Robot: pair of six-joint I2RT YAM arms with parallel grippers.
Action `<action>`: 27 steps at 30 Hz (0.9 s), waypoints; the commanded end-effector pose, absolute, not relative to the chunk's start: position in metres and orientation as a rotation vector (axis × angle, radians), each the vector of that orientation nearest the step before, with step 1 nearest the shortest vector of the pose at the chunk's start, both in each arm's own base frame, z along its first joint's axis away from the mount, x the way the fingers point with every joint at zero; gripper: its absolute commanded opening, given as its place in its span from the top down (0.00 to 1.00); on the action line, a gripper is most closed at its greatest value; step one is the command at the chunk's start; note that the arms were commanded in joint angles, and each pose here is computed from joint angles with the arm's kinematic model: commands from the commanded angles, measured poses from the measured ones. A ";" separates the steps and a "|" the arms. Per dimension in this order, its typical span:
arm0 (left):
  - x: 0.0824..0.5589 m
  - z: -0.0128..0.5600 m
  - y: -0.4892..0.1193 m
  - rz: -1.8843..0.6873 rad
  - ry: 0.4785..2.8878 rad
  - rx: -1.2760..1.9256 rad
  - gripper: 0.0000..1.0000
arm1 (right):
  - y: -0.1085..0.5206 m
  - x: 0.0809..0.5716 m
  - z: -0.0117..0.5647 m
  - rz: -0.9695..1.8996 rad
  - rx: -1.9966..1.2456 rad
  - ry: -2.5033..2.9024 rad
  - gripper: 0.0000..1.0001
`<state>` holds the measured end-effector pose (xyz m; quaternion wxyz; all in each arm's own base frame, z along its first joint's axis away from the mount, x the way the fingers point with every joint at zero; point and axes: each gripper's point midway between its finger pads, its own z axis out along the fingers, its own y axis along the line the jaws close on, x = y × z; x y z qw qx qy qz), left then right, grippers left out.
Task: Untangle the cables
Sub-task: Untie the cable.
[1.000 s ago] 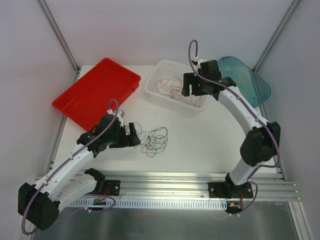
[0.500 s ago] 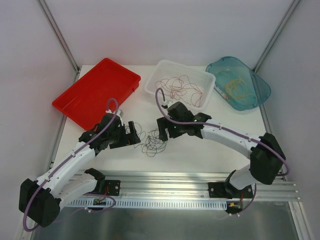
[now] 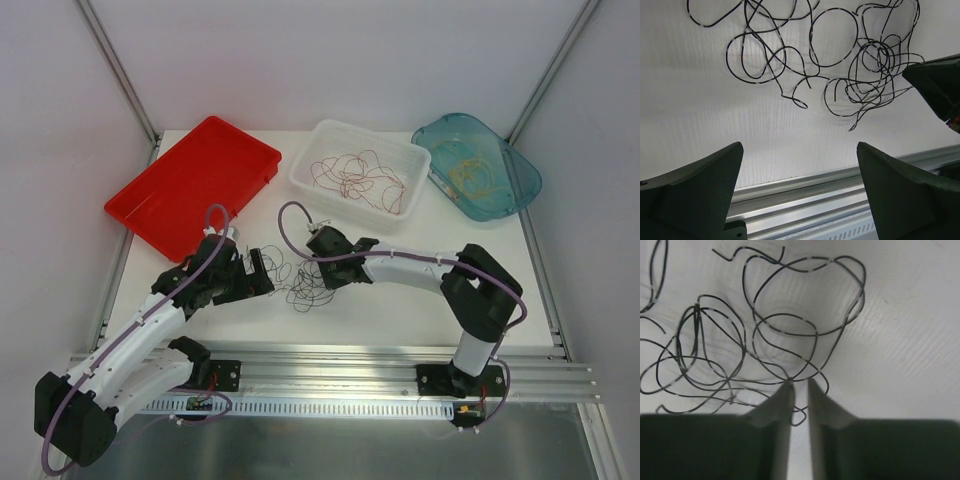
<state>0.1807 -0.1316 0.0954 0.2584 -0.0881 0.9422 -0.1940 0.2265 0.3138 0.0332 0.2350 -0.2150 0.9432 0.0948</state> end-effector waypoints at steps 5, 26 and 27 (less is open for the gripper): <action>0.185 0.095 -0.128 -0.474 2.582 -0.282 0.01 | 0.243 0.243 0.053 0.054 -0.436 2.551 0.99; 0.249 0.106 -0.186 -0.301 2.662 -0.088 0.25 | 0.128 0.222 0.123 0.078 -0.197 2.451 0.28; 0.250 0.096 -0.190 -0.271 2.692 -0.059 0.27 | 0.127 0.222 0.125 0.080 -0.197 2.443 0.26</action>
